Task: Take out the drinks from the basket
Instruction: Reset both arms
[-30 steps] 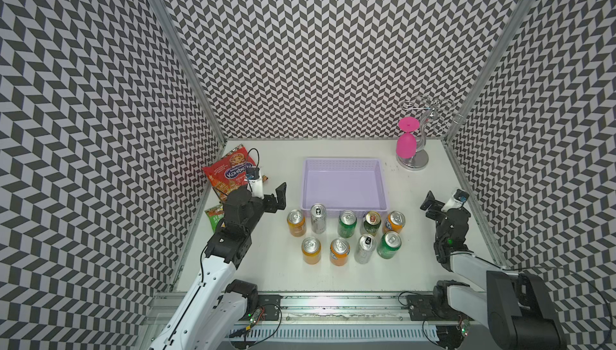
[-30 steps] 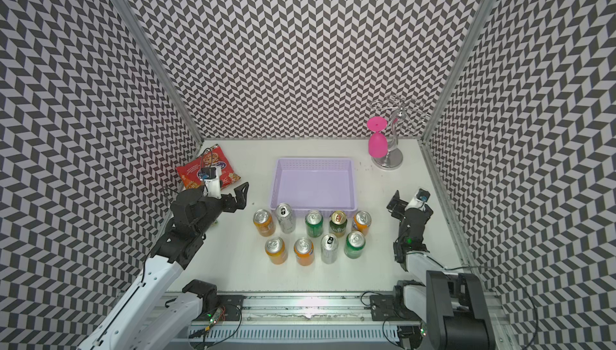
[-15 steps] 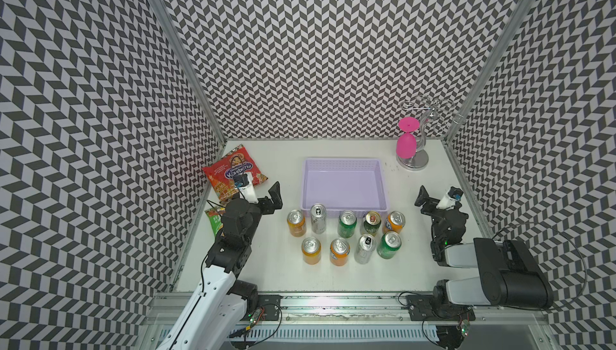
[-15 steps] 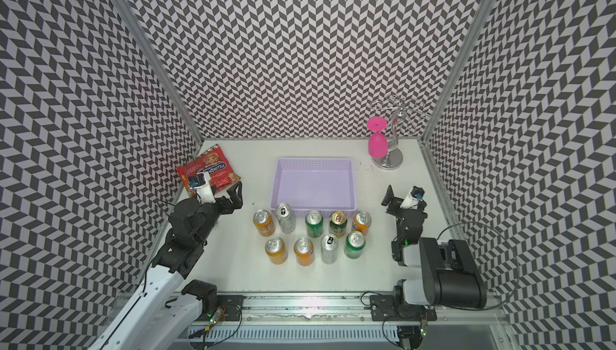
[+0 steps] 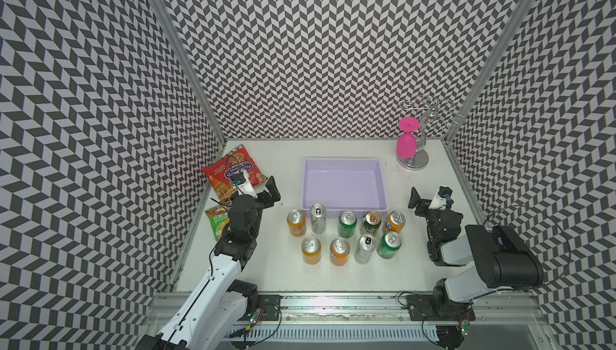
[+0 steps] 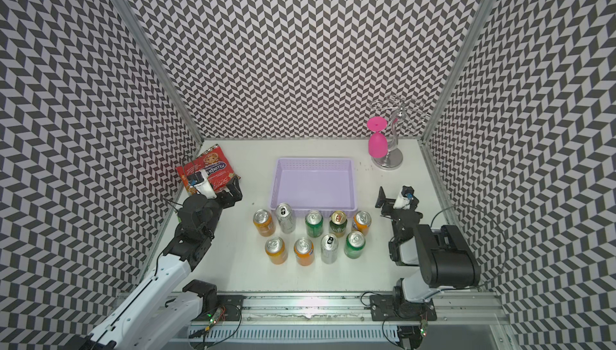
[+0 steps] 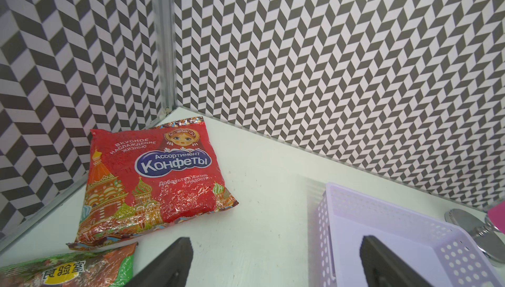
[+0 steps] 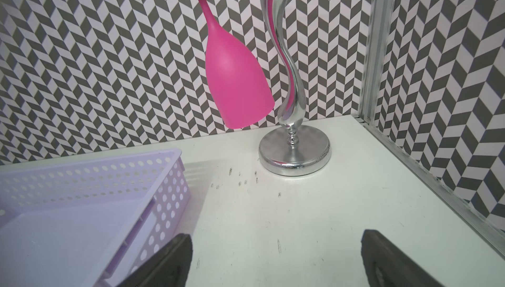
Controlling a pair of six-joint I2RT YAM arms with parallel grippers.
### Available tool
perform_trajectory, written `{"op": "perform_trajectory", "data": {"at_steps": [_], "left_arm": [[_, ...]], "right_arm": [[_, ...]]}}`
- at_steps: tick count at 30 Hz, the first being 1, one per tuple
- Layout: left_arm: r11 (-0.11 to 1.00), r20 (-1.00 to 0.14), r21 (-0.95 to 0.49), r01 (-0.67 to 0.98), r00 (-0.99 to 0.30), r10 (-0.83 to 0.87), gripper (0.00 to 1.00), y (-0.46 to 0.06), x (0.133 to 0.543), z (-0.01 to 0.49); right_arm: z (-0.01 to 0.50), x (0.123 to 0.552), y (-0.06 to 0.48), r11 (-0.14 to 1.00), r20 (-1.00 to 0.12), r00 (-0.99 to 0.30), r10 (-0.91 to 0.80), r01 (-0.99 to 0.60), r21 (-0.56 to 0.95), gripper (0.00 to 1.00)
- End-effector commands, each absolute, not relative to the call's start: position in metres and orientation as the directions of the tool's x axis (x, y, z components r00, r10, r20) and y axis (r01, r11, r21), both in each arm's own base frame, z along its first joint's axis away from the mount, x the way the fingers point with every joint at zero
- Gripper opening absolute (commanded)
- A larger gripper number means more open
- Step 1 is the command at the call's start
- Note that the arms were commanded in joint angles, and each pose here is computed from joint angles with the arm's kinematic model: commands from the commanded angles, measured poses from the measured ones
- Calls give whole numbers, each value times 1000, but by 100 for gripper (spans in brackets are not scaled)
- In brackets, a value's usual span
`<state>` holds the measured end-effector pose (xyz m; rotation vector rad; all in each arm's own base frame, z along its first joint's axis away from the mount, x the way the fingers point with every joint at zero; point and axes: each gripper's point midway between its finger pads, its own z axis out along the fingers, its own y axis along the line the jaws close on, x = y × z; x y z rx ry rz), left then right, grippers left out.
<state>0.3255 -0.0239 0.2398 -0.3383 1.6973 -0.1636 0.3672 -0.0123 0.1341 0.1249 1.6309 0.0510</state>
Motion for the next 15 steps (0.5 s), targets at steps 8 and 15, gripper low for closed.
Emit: {"op": "perform_trajectory", "data": {"at_steps": [8,15], "left_arm": [[870,-958,-286,-403,115,-261,99,31,327,221],[877,-993,-115,-466,20,-119,99,37,336,201]], "right_arm": [[162,379,-7,996,-997,34,75,44,77,99],[163,379,-8,996,-997,34,73,46,75,100]]}}
